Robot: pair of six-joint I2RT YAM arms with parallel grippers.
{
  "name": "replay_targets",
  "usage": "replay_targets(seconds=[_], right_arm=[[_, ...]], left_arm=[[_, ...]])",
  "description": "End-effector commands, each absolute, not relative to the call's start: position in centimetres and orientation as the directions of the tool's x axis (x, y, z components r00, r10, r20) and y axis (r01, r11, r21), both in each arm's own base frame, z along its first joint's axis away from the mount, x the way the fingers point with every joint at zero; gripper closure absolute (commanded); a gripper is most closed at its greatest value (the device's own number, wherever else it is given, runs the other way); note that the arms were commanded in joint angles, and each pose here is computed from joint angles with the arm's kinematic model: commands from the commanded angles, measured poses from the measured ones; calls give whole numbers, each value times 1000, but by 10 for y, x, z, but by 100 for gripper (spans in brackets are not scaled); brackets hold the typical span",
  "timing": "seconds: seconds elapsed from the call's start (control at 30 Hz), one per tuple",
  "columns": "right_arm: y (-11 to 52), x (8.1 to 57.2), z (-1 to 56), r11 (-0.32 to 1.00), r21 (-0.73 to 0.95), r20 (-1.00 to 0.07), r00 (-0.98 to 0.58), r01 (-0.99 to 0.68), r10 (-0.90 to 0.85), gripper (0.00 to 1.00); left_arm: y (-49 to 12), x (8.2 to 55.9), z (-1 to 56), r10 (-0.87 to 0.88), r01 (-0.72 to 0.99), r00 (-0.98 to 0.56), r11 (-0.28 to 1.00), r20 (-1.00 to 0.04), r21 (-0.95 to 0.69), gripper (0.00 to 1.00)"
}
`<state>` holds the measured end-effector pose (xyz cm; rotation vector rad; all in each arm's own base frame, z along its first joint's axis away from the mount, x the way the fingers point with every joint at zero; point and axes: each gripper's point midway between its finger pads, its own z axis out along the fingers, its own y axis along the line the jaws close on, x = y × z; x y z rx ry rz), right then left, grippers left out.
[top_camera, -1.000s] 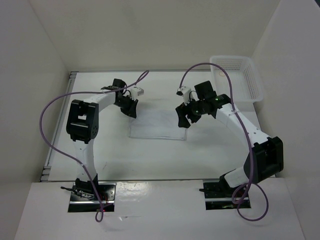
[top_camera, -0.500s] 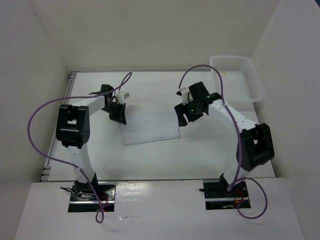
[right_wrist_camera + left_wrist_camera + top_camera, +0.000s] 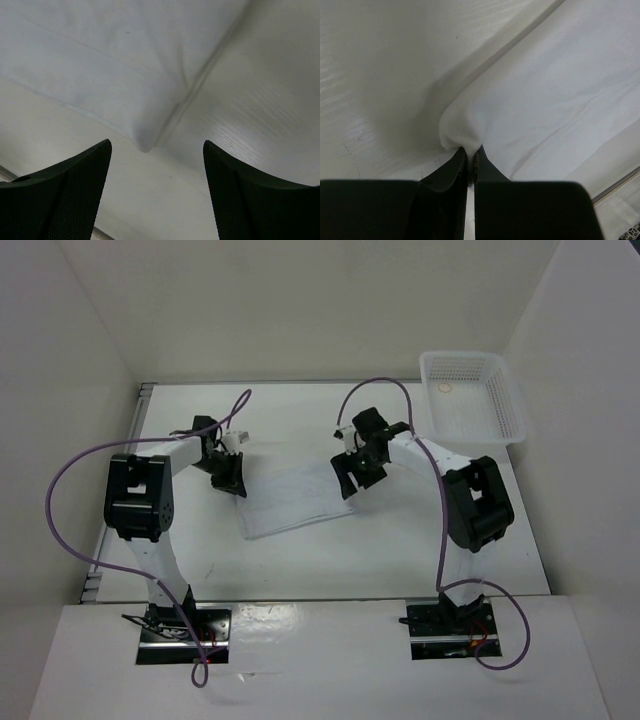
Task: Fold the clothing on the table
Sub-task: Fold the skirt
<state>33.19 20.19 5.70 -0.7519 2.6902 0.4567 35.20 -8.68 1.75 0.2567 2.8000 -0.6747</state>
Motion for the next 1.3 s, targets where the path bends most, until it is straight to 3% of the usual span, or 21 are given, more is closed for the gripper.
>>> replay_targets(seconds=[0.0, 0.17, 0.27, 0.5, 0.73, 1.27], right_arm=[[243, 328, 92, 713, 233, -494, -711, -662, -499, 21], [273, 290, 103, 558, 279, -524, -610, -782, -594, 21], [279, 277, 89, 518, 305, -486, -598, -799, -637, 21], [262, 281, 41, 573, 266, -355, -631, -775, -690, 21], [250, 287, 17, 604, 210, -290, -639, -769, -712, 21], [210, 366, 6, 696, 86, -321, -681, -713, -658, 21]], left_arm=[[-79, 339, 19, 114, 210, -962, 889, -249, -406, 100], [-79, 339, 19, 114, 210, -962, 889, -249, -406, 100], [-79, 339, 19, 114, 210, -962, 889, -249, -406, 100], [-79, 337, 19, 122, 219, -960, 888, -252, -404, 100], [-79, 335, 19, 122, 215, -962, 888, -244, -405, 100], [-88, 322, 22, 151, 242, -963, 851, -224, -466, 100]])
